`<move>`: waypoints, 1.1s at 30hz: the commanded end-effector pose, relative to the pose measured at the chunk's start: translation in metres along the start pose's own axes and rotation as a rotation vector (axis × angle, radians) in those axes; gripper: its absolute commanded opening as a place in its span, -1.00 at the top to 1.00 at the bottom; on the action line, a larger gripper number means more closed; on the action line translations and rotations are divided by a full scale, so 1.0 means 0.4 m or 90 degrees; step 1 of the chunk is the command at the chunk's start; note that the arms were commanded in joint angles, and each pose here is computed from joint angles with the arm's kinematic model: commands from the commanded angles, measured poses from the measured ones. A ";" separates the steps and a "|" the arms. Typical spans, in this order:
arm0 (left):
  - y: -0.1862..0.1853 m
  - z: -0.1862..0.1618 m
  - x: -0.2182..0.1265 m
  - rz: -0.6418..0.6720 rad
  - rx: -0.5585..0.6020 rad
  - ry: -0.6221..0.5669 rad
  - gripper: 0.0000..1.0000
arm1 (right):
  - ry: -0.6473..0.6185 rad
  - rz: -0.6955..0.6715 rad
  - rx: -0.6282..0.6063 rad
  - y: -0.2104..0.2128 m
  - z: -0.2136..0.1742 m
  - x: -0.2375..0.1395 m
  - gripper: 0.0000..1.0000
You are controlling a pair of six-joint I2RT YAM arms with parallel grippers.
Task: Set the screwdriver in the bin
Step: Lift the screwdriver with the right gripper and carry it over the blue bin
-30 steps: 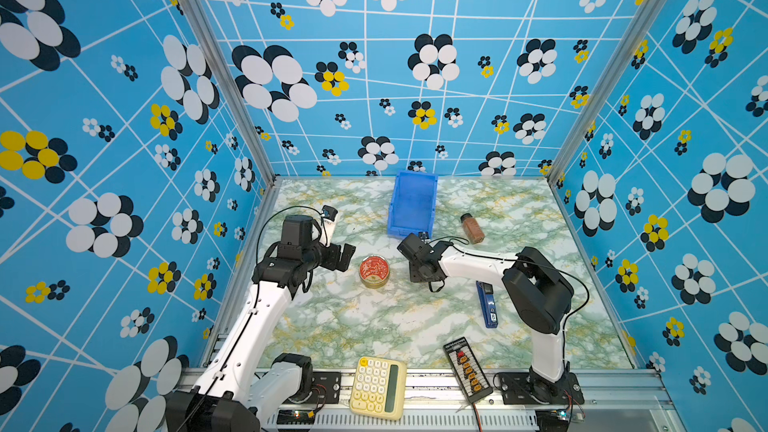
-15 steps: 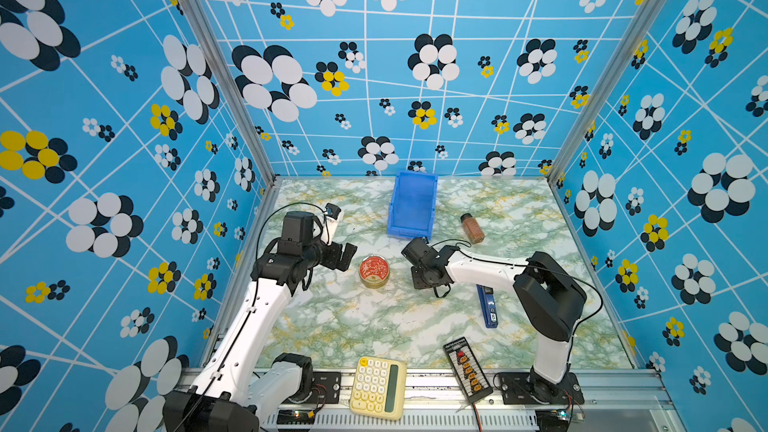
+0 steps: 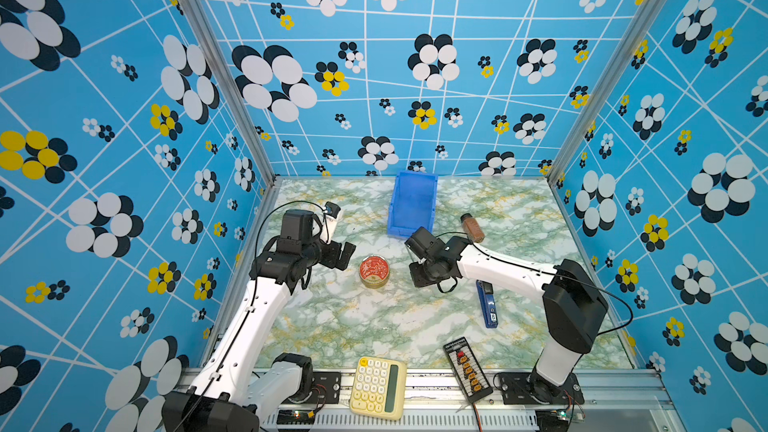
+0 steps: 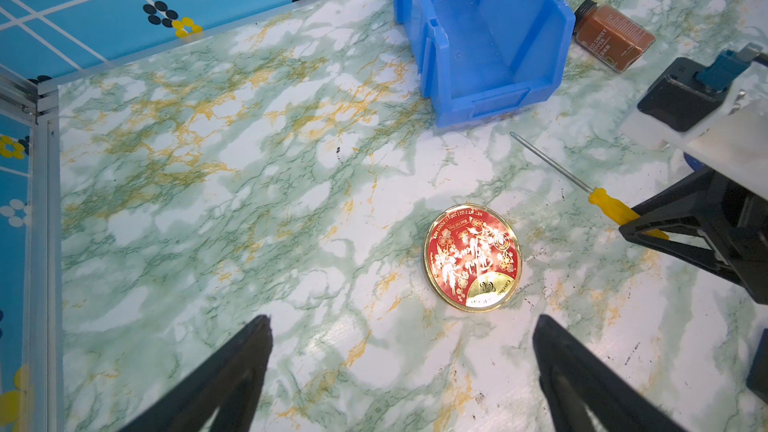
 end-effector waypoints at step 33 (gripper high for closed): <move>-0.036 0.048 -0.078 -0.037 0.009 -0.036 -0.99 | -0.162 -0.031 0.168 -0.102 0.462 0.157 0.82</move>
Point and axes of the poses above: each gripper's point midway between its finger pads, its own x axis out along the fingers, its own y axis along the line the jaws close on, z = x × y, the point moved 7 cm from there along -x, back along the fingers, and after that the axes turned 1 degree about -x, right-handed, at the moved point
